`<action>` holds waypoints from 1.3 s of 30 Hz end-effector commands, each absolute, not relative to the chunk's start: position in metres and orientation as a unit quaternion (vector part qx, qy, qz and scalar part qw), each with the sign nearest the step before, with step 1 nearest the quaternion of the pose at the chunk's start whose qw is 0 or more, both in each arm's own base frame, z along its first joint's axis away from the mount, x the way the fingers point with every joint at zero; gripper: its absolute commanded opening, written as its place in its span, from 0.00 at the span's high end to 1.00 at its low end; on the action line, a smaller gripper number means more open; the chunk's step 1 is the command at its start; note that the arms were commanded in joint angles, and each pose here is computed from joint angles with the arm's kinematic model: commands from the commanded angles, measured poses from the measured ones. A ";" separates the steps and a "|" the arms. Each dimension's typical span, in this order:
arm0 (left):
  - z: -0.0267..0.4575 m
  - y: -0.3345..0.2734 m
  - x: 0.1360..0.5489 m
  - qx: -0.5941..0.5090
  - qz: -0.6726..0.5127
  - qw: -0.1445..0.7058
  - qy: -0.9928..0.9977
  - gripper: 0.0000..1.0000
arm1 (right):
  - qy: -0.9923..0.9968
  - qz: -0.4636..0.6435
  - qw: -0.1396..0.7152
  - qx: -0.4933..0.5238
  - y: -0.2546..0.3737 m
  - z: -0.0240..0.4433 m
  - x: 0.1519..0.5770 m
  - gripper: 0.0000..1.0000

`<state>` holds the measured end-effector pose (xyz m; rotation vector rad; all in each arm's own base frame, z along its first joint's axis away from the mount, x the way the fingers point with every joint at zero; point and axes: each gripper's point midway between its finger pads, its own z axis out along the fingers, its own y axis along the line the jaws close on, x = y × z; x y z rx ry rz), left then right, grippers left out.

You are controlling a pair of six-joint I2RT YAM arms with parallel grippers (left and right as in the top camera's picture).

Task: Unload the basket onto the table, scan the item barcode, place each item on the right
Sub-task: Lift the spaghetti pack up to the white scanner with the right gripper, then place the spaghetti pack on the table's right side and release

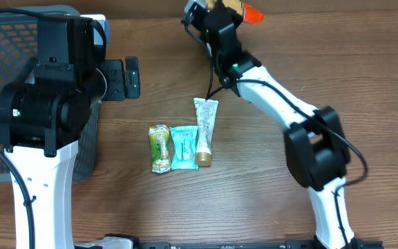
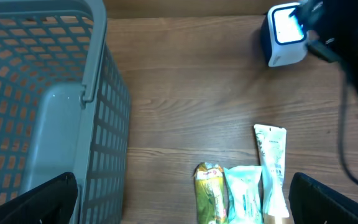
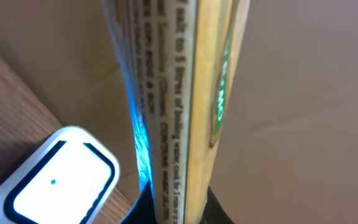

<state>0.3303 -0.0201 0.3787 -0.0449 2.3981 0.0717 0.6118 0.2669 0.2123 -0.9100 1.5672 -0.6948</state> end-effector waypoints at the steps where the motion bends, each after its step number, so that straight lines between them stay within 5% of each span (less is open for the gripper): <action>1: 0.379 -0.022 0.331 -0.011 0.029 0.362 0.931 0.00 | 0.610 -0.345 0.586 -0.407 0.272 0.241 0.621 0.96; 26: 0.379 -0.022 0.331 -0.011 0.029 0.362 0.931 0.00 | 0.608 -0.343 0.576 -0.426 0.283 0.225 0.619 0.96; 39: 0.379 -0.022 0.331 -0.011 0.029 0.362 0.932 0.00 | 0.756 -0.160 0.585 -0.247 0.204 0.346 0.546 0.96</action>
